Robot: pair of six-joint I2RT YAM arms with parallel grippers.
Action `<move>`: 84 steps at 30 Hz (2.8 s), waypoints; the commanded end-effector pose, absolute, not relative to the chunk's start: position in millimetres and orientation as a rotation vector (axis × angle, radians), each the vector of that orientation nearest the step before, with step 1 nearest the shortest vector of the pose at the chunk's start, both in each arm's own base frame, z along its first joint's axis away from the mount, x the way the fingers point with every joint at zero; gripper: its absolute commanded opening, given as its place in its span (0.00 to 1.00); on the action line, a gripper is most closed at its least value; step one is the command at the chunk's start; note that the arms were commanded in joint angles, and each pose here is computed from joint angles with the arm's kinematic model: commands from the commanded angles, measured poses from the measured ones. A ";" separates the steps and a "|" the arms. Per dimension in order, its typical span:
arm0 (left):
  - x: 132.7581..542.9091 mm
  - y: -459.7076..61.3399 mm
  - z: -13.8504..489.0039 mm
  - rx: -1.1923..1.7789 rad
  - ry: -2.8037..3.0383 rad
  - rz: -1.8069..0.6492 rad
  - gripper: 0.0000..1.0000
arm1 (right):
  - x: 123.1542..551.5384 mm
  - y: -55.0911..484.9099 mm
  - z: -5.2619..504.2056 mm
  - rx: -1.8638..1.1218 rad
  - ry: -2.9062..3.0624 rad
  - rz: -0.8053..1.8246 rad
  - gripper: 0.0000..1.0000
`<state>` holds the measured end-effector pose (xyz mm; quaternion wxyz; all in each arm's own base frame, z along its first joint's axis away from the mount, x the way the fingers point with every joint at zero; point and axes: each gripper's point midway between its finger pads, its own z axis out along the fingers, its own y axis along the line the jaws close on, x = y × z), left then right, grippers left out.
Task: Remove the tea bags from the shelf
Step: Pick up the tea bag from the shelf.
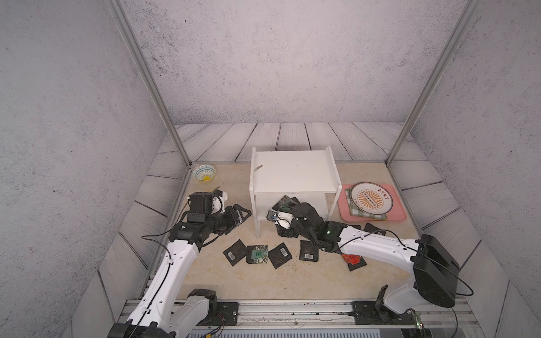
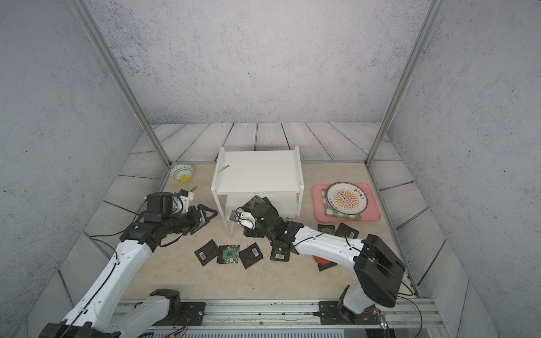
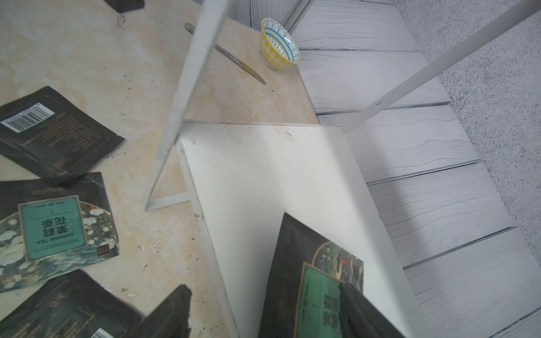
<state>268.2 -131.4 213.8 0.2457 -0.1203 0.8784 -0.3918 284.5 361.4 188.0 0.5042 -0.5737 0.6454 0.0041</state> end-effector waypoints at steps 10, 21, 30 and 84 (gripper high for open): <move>268.1 -128.3 213.4 -0.333 2.389 -1.067 0.67 | 276.3 351.8 162.9 -1.381 1.655 0.056 0.58; 268.1 -128.1 213.0 -0.340 2.387 -1.068 0.67 | 269.9 346.9 176.7 -1.380 1.649 0.076 0.32; 268.6 -128.6 211.9 -0.341 2.388 -1.070 0.67 | 265.0 342.0 186.6 -1.379 1.647 0.086 0.14; 269.4 -128.6 213.2 -0.338 2.387 -1.070 0.67 | 286.6 352.7 174.5 -1.348 1.706 0.080 0.65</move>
